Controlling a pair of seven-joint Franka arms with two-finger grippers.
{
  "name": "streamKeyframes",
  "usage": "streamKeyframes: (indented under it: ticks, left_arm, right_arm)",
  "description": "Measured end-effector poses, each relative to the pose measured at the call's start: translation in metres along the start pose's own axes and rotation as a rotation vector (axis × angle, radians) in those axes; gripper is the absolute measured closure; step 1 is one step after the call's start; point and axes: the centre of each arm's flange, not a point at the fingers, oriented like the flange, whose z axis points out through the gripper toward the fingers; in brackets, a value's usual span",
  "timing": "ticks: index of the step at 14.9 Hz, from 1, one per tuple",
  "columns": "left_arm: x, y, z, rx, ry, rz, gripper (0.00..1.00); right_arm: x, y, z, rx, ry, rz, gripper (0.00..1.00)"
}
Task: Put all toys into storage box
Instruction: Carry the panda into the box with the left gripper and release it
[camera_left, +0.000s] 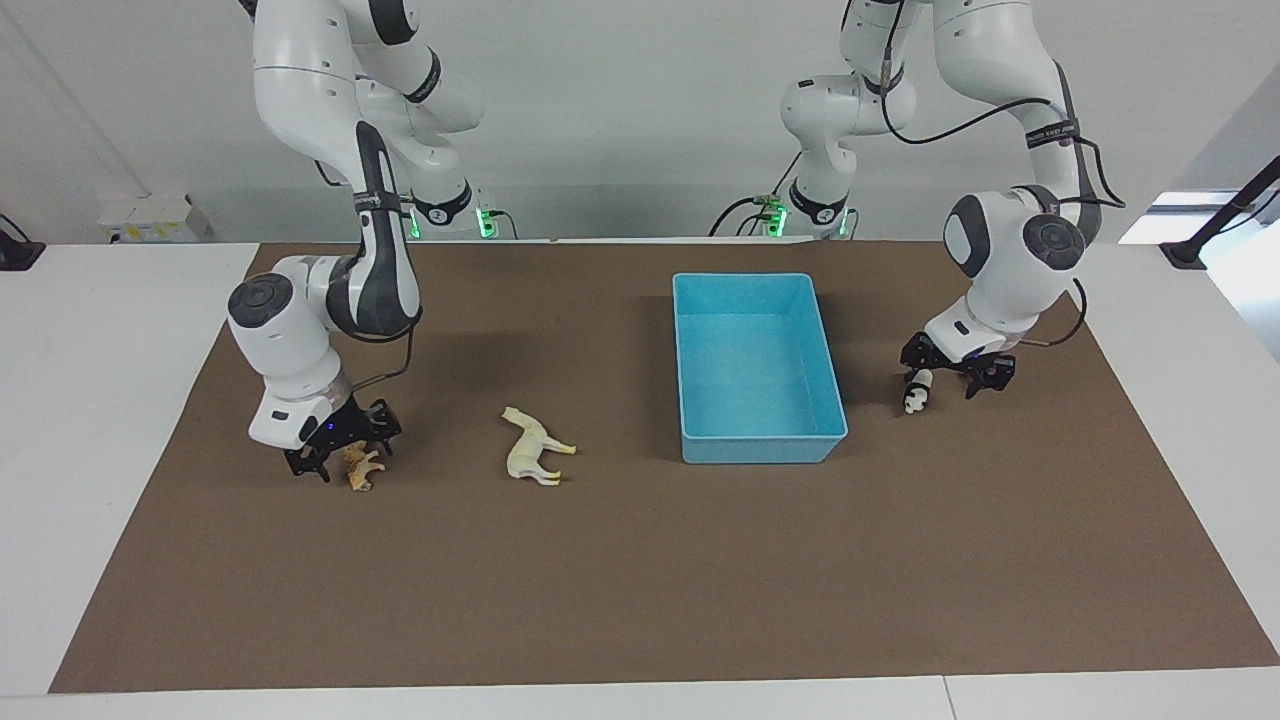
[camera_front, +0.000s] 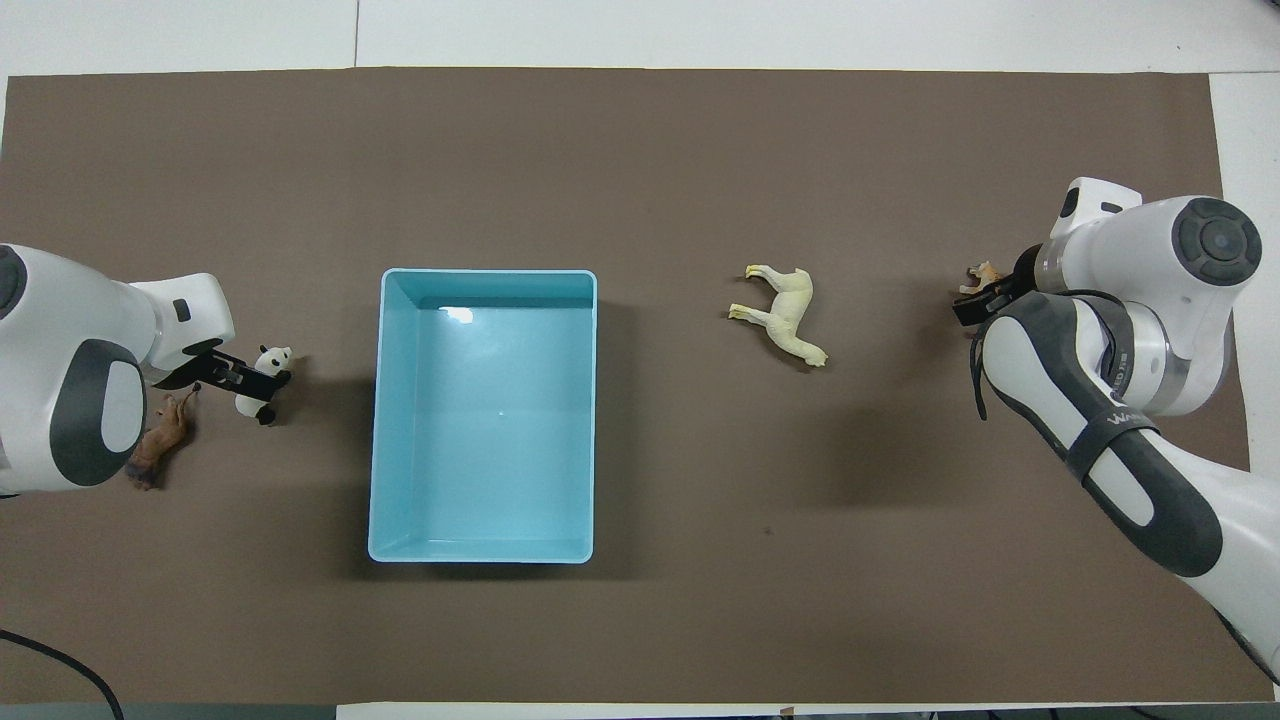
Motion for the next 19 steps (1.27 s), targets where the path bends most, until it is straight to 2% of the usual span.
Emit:
streamKeyframes:
  ticks: [5, 6, 7, 12, 13, 15, 17, 19]
  left_arm:
    - [-0.015, 0.011, 0.032, 0.01, 0.029, 0.012, 0.0]
    - [-0.015, 0.012, 0.033, 0.009, 0.028, 0.013, 0.0]
    - [-0.015, 0.013, 0.033, 0.009, 0.028, 0.016, 0.08]
    - [-0.012, 0.016, 0.031, 0.01, 0.027, 0.023, 0.64]
    - [-0.011, 0.015, 0.029, 0.008, 0.022, 0.023, 0.65]
    - [-0.001, 0.009, 0.003, -0.011, -0.02, 0.017, 0.65]
    - [0.02, 0.008, -0.055, -0.039, -0.061, -0.02, 0.65]
    - [0.046, 0.042, -0.117, -0.062, -0.065, -0.081, 0.65]
  right_arm:
    - [-0.007, 0.001, 0.006, 0.0, -0.005, 0.006, 0.02]
    - [-0.008, 0.001, 0.006, 0.001, -0.006, 0.008, 0.05]
    - [-0.008, 0.002, 0.007, 0.001, -0.007, 0.01, 0.06]
    - [-0.007, 0.0, 0.006, 0.048, 0.024, 0.077, 0.59]
    - [-0.007, 0.0, 0.006, 0.049, 0.027, 0.081, 0.69]
    - [-0.006, -0.002, 0.005, 0.051, 0.028, 0.078, 0.71]
    - [-0.004, -0.005, 0.005, 0.052, 0.028, 0.074, 0.71]
    - [-0.002, -0.004, 0.004, 0.05, 0.032, 0.073, 0.71]
